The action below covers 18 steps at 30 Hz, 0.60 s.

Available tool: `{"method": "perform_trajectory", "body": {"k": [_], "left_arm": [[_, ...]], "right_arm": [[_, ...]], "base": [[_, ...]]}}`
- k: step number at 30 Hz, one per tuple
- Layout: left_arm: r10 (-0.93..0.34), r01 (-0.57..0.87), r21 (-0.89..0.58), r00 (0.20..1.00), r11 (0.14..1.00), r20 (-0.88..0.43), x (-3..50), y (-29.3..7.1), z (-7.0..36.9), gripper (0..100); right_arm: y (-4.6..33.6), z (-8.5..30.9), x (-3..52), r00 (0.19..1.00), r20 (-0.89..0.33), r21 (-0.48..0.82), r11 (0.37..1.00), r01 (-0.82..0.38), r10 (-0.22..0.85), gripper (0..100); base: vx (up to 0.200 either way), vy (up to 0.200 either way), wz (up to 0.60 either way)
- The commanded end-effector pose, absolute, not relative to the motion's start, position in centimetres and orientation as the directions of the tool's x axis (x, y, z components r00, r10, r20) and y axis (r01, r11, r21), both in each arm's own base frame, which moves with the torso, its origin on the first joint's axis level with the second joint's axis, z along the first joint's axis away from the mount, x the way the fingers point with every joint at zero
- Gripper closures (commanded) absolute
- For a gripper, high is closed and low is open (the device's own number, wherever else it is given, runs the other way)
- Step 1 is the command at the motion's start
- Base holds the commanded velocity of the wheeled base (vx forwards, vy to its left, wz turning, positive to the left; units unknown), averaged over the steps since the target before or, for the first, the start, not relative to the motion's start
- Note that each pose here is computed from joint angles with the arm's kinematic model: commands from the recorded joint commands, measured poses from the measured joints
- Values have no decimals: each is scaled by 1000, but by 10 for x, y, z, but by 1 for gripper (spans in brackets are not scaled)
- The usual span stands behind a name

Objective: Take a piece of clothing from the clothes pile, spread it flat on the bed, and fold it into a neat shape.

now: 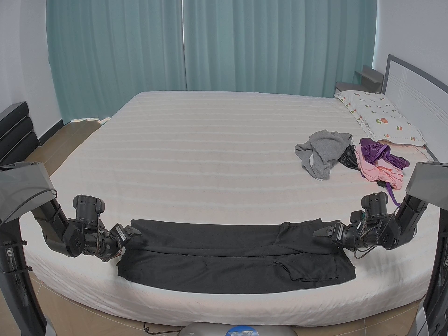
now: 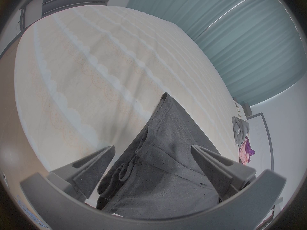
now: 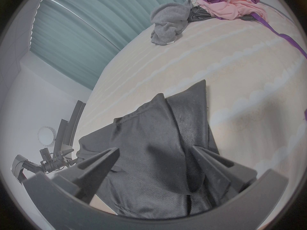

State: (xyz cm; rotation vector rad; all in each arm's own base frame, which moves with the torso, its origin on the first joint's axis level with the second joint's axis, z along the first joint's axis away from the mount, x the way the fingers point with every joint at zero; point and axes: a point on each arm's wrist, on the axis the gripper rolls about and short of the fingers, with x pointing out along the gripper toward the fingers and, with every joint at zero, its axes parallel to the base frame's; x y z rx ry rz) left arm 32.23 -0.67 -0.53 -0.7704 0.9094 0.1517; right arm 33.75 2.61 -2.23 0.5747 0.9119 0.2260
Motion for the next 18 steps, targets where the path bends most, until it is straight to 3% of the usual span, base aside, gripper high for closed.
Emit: {"method": "perform_trajectory", "body": {"k": [1, 17, 18], "left_arm": [[-192, -428, -538, 625, 726, -756, 323, -7, -5, 0], [-191, -428, -540, 628, 724, -754, 323, -6, -4, 0], [-191, -428, -540, 628, 724, -754, 323, -6, -4, 0]], "right_arm": [[24, -26, 336, 594, -689, 555, 829, 64, 415, 100], [13, -24, 315, 580, -713, 542, 835, 97, 395, 100], [13, -24, 314, 579, -714, 541, 835, 98, 394, 0]], "base": [[0, 0, 0], [0, 0, 0], [0, 0, 0]]}}
